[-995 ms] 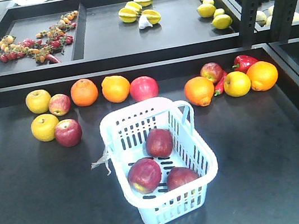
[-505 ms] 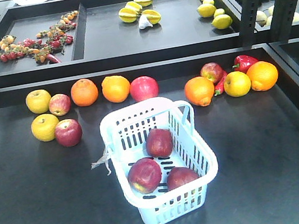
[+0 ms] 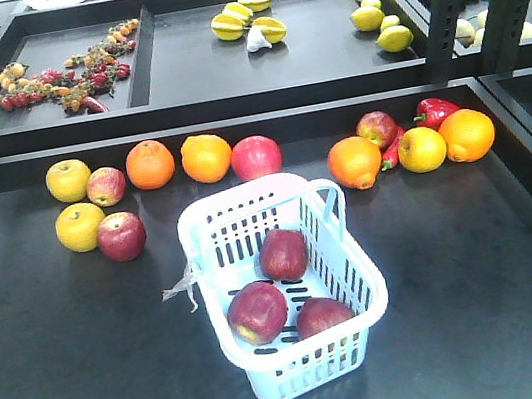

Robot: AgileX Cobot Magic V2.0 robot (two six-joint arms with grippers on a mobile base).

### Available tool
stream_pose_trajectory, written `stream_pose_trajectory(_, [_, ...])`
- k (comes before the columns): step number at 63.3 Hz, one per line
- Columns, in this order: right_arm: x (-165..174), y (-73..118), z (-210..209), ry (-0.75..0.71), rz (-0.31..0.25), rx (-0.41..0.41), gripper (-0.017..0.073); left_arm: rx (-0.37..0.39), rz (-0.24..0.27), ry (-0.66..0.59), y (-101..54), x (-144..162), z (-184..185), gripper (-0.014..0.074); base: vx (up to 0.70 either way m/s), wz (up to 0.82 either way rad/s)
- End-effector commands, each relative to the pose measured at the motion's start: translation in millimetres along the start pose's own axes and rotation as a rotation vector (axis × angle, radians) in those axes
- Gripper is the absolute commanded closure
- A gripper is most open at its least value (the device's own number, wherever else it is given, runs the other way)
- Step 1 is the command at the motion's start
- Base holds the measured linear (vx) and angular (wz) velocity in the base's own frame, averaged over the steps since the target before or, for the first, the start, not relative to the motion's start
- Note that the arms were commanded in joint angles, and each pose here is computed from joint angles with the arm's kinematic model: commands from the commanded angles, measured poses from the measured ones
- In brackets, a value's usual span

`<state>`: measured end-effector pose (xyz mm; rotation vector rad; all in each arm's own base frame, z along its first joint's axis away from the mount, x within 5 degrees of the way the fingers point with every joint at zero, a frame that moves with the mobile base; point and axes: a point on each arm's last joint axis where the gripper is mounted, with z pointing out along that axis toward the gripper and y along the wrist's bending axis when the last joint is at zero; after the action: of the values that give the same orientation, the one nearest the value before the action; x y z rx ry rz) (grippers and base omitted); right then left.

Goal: Pick three apples into basket with both arms

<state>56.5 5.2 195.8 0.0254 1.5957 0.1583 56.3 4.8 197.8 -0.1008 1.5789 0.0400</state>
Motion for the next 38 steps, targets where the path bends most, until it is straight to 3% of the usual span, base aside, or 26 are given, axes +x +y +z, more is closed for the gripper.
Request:
stream_pose_trajectory(1, [-2.7,-0.7,-0.3,-0.076,-0.014,0.006,0.0561,-0.003,-0.009,-0.058,0.5,1.1,-0.2,0.0600,0.00,0.00])
stream_pose_trajectory(38, [-2.8,-0.8,-0.3,-0.078,-0.034,0.007,0.0561,-0.003,-0.009,-0.058,0.5,1.1,-0.2,0.0600,0.00,0.00])
